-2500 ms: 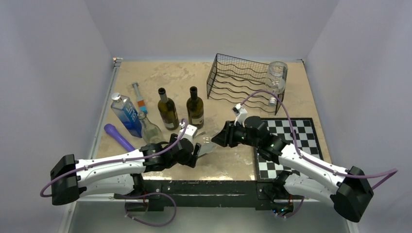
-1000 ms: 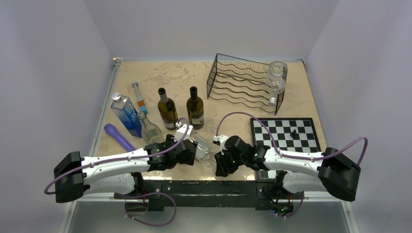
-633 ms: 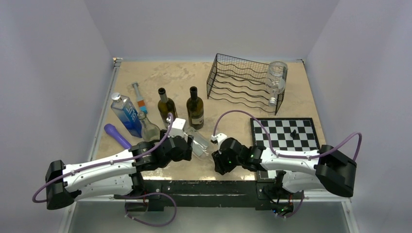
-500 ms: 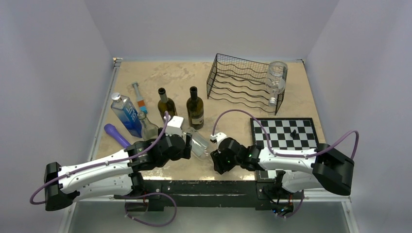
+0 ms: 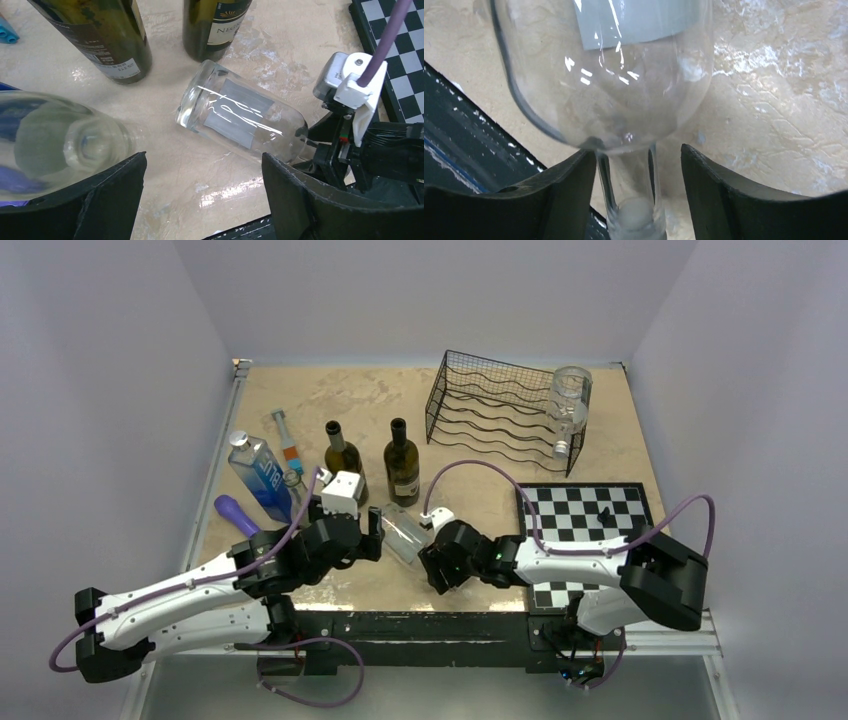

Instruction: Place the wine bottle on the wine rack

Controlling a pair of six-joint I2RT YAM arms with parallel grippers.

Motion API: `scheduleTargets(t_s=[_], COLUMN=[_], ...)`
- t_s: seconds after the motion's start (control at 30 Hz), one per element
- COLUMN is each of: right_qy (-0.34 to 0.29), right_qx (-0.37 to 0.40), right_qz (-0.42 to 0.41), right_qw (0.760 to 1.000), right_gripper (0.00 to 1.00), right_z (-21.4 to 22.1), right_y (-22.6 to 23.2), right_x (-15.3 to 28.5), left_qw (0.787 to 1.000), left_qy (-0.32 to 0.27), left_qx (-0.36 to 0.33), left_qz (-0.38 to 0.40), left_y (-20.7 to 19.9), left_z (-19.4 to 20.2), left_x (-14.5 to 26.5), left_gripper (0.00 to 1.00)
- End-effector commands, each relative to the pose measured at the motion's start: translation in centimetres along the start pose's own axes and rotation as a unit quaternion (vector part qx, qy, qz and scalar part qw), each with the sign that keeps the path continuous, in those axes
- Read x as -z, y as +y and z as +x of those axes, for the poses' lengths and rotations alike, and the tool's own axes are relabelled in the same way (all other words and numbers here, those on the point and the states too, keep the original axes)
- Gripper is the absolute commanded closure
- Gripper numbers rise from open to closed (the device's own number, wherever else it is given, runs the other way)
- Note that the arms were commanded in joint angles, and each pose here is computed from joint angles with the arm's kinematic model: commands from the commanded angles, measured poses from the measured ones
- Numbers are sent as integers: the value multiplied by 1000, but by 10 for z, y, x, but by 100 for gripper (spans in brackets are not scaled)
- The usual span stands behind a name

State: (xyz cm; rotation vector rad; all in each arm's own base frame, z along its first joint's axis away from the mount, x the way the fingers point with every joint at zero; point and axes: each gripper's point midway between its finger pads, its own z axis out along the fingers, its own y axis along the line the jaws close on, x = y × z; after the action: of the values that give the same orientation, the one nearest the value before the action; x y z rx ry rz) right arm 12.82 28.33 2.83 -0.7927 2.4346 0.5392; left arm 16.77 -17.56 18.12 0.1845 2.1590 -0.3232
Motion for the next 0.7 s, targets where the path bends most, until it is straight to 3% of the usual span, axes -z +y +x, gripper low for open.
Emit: scheduleTargets(t_s=[0.0,0.43,0.53,0.67], right_qy=[-49,-67,-64,-62], right_qx=[5,5,3,3], right_qz=[1,40,47,56], right_qw=[999,997,997,997], right_gripper=[38,54,70,100], right_z=[-30,-29,-26,-25], right_y=[9,5,3,1], right_x=[-11,-36,-39,-40], left_qw=[999,1000,1000,1000], left_qy=[-32,-27,-27,-28], left_qx=[10,6,8,10], left_qz=[-4,-7,-6,-7], left_y=[7,18,18,19], left_z=[-21,-15,-15,-16], left_x=[12,18,19,20], left_gripper=[11,10,10,10])
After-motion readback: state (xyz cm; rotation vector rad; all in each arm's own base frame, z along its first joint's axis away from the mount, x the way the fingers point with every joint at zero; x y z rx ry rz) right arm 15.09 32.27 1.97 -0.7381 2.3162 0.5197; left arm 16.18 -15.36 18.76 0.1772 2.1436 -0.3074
